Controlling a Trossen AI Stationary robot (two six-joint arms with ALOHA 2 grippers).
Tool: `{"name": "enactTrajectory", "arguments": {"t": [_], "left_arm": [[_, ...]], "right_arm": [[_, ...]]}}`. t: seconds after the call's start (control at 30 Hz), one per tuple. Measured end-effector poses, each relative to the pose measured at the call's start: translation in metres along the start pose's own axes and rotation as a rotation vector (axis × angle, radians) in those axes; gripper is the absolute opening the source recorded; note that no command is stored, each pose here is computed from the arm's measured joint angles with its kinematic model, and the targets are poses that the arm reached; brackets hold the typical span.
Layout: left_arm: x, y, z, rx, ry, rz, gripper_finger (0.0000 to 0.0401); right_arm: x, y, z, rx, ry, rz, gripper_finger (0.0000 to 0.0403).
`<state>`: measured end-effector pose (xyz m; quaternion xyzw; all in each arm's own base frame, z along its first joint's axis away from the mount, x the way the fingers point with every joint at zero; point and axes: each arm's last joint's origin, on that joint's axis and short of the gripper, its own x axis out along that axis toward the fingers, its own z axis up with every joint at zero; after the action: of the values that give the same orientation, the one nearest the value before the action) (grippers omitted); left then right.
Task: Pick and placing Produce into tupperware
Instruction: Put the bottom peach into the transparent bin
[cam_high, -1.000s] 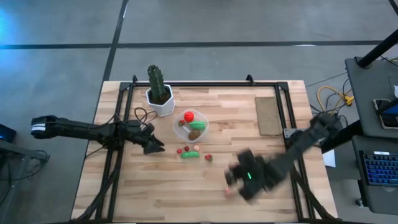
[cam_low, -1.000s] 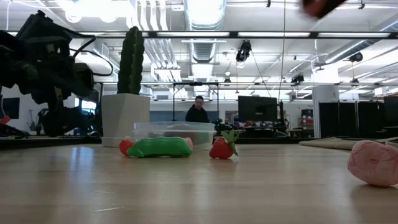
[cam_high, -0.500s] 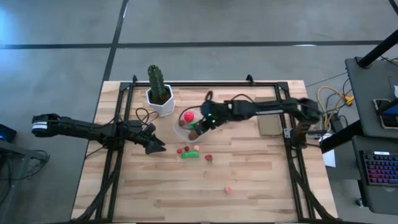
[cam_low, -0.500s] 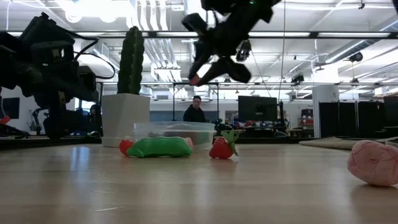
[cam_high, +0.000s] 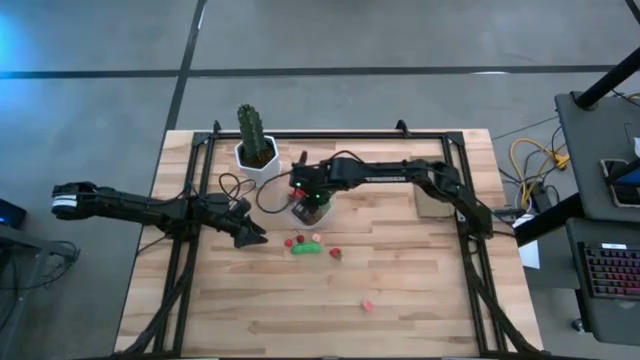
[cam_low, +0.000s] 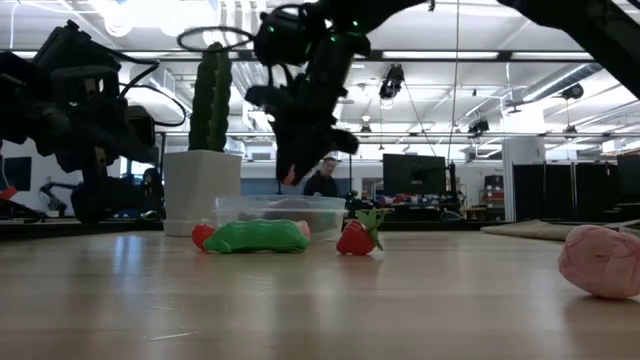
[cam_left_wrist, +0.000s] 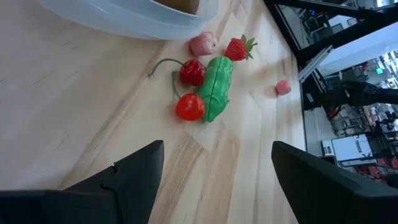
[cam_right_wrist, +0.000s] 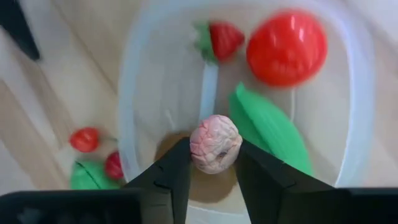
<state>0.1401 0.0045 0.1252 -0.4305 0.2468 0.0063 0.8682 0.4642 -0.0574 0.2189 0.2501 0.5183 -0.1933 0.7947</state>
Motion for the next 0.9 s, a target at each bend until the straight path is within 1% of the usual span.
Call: {"name": "enactTrajectory", "arguments": {"t": [0.17, 0.3, 0.47, 0.53, 0.63, 0.7, 0.77, 0.8, 0.87, 0.9], "left_arm": [[0.000, 0.000, 0.000, -0.001, 0.004, 0.004, 0.0283], [0.001, 0.001, -0.001, -0.002, 0.007, 0.007, 0.0283], [0.001, 0.001, -0.001, -0.003, 0.009, 0.009, 0.0283], [0.001, 0.001, -0.001, -0.003, 0.008, 0.008, 0.0283], [0.001, 0.001, -0.001, -0.003, 0.009, 0.008, 0.0283], [0.001, 0.001, -0.001, -0.003, 0.009, 0.009, 0.0283], [0.001, 0.001, -0.001, -0.002, 0.007, 0.007, 0.0283], [0.001, 0.001, -0.001, -0.002, 0.007, 0.007, 0.0283], [0.001, 0.001, -0.001, -0.002, 0.007, 0.008, 0.0283], [0.001, 0.001, -0.001, -0.002, 0.006, 0.006, 0.0283]], "right_arm": [[-0.013, 0.010, 0.015, -0.078, -0.038, 0.010, 0.0151], [-0.014, 0.012, 0.019, -0.085, -0.032, 0.010, 0.0199], [-0.014, 0.013, 0.015, -0.089, 0.015, -0.009, 0.0248], [-0.024, 0.020, 0.009, -0.108, 0.024, -0.009, 0.0259], [-0.062, 0.034, -0.014, -0.165, 0.084, -0.054, 0.0265], [-0.078, 0.041, -0.039, -0.213, 0.186, -0.115, 0.0267], [-0.080, 0.049, -0.067, -0.233, 0.314, -0.169, 0.0266], [-0.078, 0.056, -0.079, -0.241, 0.352, -0.175, 0.0266], [-0.077, 0.073, -0.104, -0.249, 0.392, -0.170, 0.0263], [-0.083, 0.082, -0.115, -0.258, 0.397, -0.153, 0.0261]]}}
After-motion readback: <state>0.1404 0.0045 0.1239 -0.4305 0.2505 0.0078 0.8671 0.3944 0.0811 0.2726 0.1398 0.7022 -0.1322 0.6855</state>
